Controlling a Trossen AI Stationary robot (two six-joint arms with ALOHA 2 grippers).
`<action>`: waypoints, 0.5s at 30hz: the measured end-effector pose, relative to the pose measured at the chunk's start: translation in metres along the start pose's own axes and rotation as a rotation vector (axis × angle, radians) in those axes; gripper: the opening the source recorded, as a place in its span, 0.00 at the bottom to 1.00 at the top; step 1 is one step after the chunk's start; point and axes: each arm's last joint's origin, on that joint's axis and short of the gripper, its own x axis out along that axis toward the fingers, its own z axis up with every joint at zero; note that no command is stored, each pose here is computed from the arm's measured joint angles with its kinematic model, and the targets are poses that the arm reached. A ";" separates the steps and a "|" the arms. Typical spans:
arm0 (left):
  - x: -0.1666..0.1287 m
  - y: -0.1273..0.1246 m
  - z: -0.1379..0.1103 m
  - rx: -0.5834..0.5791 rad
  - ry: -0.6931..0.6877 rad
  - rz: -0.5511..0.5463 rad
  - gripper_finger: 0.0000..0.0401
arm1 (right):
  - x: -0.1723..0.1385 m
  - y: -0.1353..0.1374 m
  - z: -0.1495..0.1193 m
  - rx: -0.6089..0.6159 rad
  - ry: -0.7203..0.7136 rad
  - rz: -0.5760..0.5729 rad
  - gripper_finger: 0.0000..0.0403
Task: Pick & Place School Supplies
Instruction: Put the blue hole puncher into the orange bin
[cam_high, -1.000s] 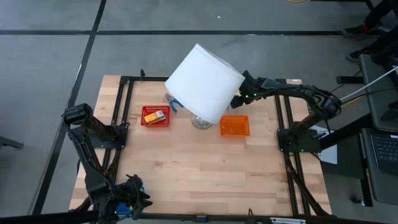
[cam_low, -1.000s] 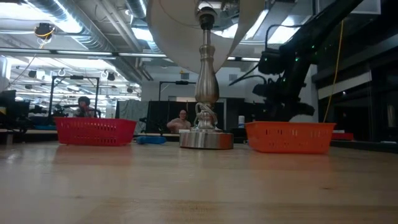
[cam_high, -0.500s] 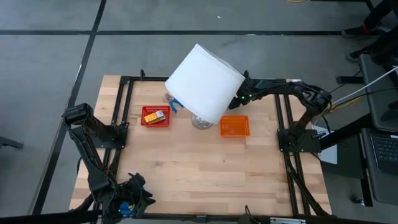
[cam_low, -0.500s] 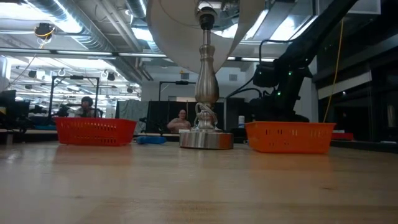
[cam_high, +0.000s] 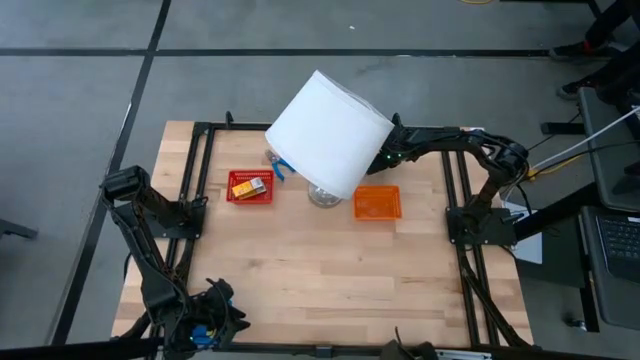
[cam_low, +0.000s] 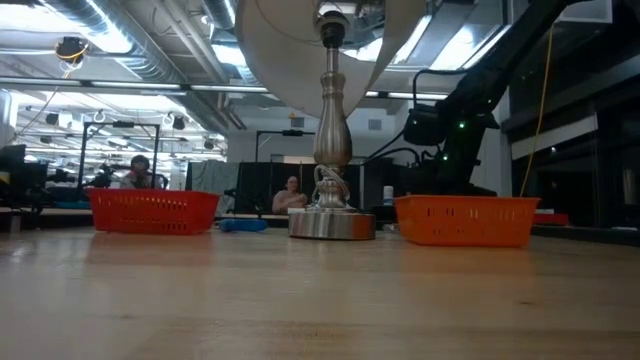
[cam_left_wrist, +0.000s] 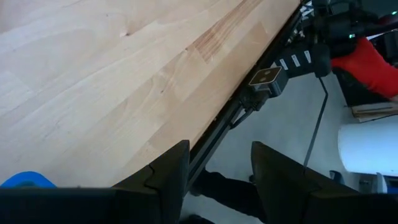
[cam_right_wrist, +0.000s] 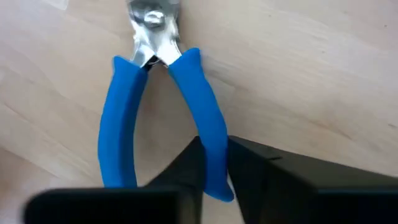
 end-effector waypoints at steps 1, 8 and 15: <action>0.000 0.000 0.000 -0.002 0.000 -0.002 0.42 | -0.001 -0.001 0.001 -0.005 -0.005 0.001 0.11; 0.000 0.000 0.000 -0.002 -0.007 -0.004 0.42 | -0.015 -0.013 0.007 0.043 -0.075 -0.072 0.09; 0.000 0.000 0.001 0.035 -0.011 -0.004 0.42 | -0.076 -0.024 0.005 0.070 -0.170 -0.050 0.09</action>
